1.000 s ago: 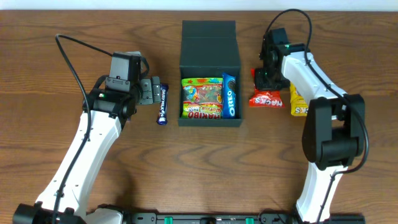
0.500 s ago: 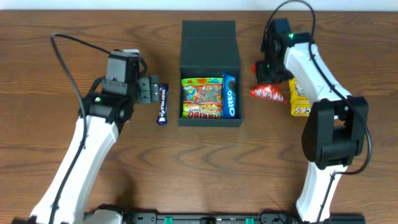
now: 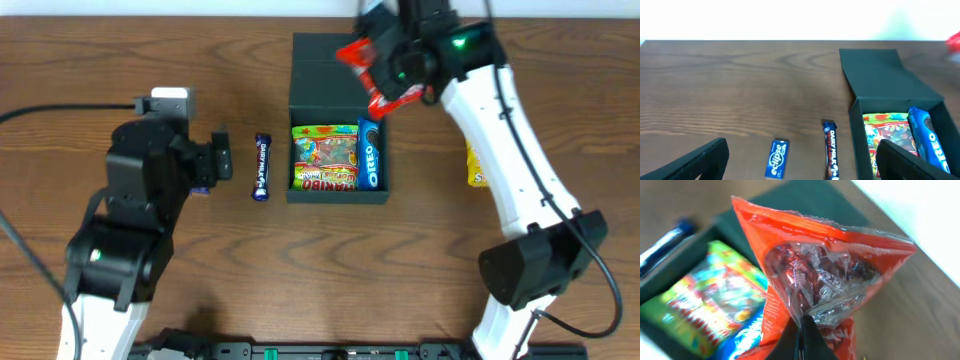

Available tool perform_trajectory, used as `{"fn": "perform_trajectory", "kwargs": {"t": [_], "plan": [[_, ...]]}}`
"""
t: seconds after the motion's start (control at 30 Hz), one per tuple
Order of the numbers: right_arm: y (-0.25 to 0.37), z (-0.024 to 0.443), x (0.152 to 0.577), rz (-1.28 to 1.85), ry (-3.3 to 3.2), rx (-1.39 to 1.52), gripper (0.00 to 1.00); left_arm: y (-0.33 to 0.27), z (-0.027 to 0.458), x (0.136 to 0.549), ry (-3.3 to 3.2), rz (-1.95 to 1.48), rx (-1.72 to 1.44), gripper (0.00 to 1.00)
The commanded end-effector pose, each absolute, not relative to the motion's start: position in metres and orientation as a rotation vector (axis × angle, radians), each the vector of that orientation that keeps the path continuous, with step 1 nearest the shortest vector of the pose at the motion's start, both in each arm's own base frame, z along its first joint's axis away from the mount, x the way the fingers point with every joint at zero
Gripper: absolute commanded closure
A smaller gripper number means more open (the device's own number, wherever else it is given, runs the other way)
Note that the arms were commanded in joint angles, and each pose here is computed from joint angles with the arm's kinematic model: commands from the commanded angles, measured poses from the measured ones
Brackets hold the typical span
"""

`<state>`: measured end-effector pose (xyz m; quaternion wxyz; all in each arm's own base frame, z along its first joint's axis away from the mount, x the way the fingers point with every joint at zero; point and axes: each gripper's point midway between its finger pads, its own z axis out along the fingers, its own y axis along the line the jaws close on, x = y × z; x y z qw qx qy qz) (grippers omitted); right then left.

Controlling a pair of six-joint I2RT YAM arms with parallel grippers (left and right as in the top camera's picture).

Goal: Pack container
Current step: 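Carry the red Hacks bag into the box and release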

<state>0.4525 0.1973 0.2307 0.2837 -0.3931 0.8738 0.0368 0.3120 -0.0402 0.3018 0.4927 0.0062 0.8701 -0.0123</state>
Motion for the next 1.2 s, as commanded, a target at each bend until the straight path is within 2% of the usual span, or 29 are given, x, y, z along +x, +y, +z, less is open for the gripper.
{"fn": "perform_trajectory", "kwargs": {"t": [0.0,0.27,0.83,1.17], "plan": [[0.245,0.234,0.424,0.213,2.072,-1.48,0.99,-0.034,0.314,0.301,2.083,-0.004,0.023,0.05],[0.278,0.215,0.403,0.177,1.839,-1.785,0.99,-0.032,0.304,0.285,2.141,0.004,0.033,0.05],[0.283,0.127,0.403,0.208,1.811,-1.821,0.99,-0.031,0.301,0.283,2.155,0.007,0.034,0.05],[0.276,0.107,0.401,0.185,1.768,-1.884,0.99,-0.031,0.301,0.283,2.155,0.008,0.035,0.05]]}}
